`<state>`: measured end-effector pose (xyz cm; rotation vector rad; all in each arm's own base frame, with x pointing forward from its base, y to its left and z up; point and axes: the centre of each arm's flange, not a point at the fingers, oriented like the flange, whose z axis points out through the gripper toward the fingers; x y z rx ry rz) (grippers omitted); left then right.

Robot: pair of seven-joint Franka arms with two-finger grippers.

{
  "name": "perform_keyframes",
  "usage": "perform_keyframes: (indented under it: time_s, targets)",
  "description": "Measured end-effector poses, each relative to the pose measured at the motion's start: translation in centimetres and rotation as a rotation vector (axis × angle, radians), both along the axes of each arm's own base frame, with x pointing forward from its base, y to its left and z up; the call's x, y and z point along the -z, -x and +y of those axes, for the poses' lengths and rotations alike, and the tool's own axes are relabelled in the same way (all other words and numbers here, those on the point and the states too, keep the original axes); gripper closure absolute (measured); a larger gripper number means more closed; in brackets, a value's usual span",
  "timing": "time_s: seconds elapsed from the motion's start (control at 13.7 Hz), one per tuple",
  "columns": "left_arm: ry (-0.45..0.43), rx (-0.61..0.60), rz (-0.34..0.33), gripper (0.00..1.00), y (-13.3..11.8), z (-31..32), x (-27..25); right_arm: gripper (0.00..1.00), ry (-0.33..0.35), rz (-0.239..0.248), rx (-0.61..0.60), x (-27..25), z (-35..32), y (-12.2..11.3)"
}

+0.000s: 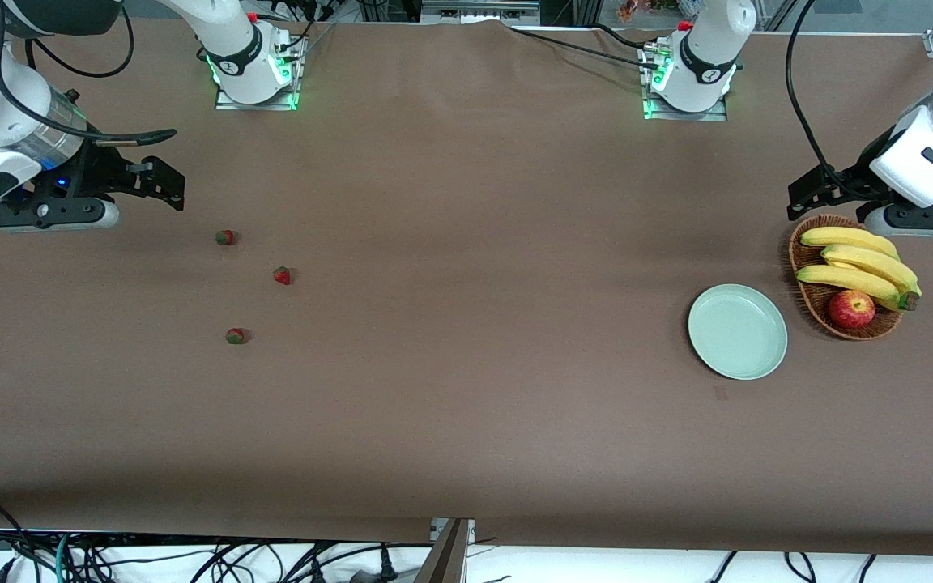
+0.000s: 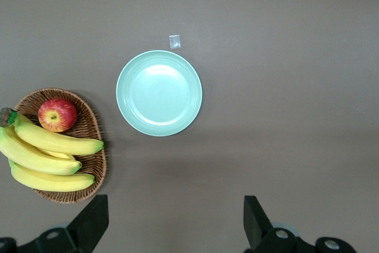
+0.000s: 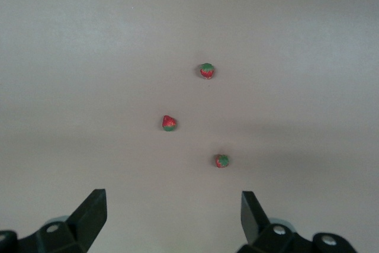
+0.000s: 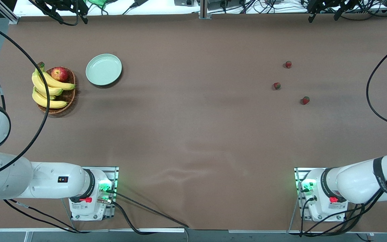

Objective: Collect all strawberries into plate
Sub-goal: 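Reach down and grasp a strawberry with the right gripper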

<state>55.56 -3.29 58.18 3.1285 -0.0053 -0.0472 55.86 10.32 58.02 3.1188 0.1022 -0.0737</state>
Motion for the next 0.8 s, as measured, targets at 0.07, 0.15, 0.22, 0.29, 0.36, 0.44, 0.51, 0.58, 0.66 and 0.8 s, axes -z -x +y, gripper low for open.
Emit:
perform_keyframes:
  time_s: [0.07,0.15,0.22,0.29,0.36,0.44,0.51,0.58,0.66,0.8]
  targets:
    - [0.000,-0.003,0.000,0.00,0.0,0.2,0.0,0.00,0.000,-0.001,0.001,0.0,0.0,0.0]
    - [0.000,-0.005,0.001,0.00,0.0,0.3,0.0,0.00,-0.001,-0.005,0.000,0.0,0.0,-0.1]
    - [0.000,-0.005,0.001,0.00,0.0,0.3,0.1,0.00,-0.002,-0.010,0.000,-0.1,0.0,-0.1]
    - [0.000,-0.004,0.001,0.00,0.0,0.3,0.1,0.00,-0.002,-0.010,0.000,-0.1,0.0,-0.1]
    - [0.000,-0.004,0.001,0.00,0.0,0.3,0.1,0.00,-0.001,-0.007,0.000,0.1,0.0,-0.2]
    - [0.000,-0.004,0.002,0.00,0.0,0.3,0.1,0.00,0.002,0.006,0.000,0.8,0.1,-0.3]
    - [0.000,-0.004,0.002,0.00,0.0,0.3,0.1,0.00,0.007,0.035,0.000,2.4,0.2,-0.7]
    - [0.000,-0.004,0.002,0.00,0.0,0.3,0.1,0.00,0.013,0.068,-0.001,4.9,0.5,-1.2]
    - [0.000,-0.003,0.002,0.00,0.0,0.2,0.1,0.00,0.018,0.087,-0.004,8.1,0.9,-1.9]
    - [0.000,-0.001,0.002,0.00,0.0,0.1,0.1,0.00,0.020,0.084,-0.012,15.4,1.7,-2.8]
